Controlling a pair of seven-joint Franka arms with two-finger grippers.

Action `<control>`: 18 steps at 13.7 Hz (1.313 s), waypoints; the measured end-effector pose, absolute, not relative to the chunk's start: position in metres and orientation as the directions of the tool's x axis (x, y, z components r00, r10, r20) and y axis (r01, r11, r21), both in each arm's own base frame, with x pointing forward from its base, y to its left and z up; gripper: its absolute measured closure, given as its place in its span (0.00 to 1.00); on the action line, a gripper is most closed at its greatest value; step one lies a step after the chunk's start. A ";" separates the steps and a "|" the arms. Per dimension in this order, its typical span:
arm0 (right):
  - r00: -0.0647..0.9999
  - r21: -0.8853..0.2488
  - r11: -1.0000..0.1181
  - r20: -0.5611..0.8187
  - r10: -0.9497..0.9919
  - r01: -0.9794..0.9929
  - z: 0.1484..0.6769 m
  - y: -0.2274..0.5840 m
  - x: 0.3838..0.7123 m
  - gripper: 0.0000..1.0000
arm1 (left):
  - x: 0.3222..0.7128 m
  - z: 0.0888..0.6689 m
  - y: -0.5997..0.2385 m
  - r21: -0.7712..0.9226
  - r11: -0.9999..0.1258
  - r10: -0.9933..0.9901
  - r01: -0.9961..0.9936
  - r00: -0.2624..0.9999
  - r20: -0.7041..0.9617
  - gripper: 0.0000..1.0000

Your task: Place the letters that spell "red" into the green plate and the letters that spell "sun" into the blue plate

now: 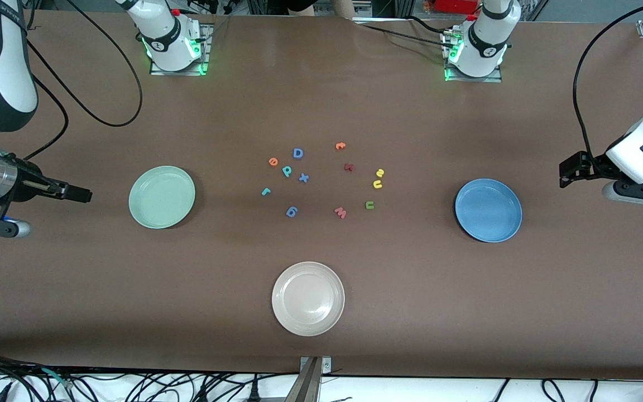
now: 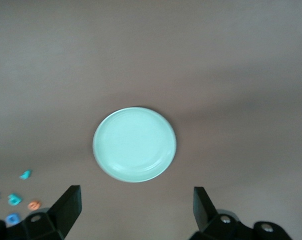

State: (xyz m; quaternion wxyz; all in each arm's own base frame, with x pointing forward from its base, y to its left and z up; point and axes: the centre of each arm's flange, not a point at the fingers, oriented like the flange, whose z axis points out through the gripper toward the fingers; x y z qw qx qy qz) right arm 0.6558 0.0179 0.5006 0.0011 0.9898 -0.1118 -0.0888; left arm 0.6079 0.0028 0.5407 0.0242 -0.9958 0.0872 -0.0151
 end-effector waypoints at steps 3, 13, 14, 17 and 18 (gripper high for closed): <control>0.938 0.014 -0.957 -0.196 -0.287 -0.290 0.498 0.060 0.653 0.00 | 0.608 0.540 0.003 -0.051 -0.984 -0.175 -0.173 0.984 0.025 0.00; 0.716 0.116 -0.738 -0.182 -0.674 -0.665 0.423 0.271 0.612 0.00 | 0.609 0.537 0.002 -0.050 -0.983 -0.175 -0.174 0.984 0.020 0.00; 0.685 0.117 -0.708 -0.184 -0.705 -0.696 0.407 0.288 0.607 0.00 | 0.609 0.537 0.002 -0.050 -0.983 -0.175 -0.174 0.984 0.020 0.00; 0.620 0.125 -0.651 -0.218 -0.754 -0.748 0.356 0.319 0.589 0.00 | 0.611 0.533 -0.001 -0.030 -0.984 -0.174 -0.173 0.985 0.019 0.00; 0.603 0.133 -0.638 -0.226 -0.765 -0.759 0.341 0.323 0.582 0.00 | 0.613 0.530 -0.008 -0.005 -0.984 -0.177 -0.177 0.984 0.018 0.00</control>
